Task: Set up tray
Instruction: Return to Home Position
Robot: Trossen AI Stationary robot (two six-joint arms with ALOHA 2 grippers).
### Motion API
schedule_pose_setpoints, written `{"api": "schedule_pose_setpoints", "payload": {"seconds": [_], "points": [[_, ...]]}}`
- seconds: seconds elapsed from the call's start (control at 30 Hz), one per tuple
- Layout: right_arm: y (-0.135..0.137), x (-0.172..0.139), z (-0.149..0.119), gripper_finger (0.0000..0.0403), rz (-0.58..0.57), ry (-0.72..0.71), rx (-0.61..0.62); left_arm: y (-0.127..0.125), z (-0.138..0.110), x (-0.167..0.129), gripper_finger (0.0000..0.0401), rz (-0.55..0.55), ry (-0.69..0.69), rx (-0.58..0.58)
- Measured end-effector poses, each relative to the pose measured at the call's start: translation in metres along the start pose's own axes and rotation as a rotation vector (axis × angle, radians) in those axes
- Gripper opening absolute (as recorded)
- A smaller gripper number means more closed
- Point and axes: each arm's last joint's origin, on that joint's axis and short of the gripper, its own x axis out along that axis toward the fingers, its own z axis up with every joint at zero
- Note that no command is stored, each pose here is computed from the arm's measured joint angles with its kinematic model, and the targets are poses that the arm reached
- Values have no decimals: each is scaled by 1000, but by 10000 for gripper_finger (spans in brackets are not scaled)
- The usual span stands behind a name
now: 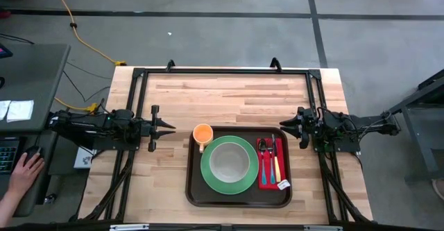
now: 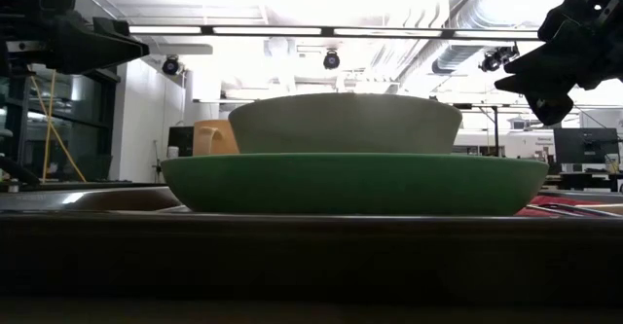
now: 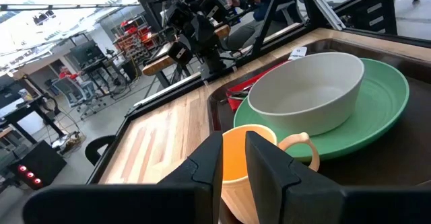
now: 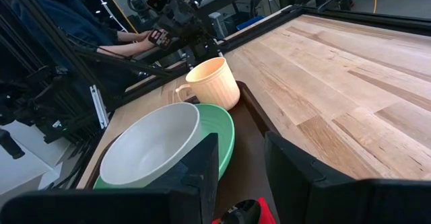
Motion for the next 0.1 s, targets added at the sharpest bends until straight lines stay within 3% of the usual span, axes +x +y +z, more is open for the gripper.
{"api": "schedule_pose_setpoints", "payload": {"seconds": [0.1], "points": [[0, 0, 0, 99, 1, 0, -1, 0, 0, 0, 97, 0, -1, 0]]}}
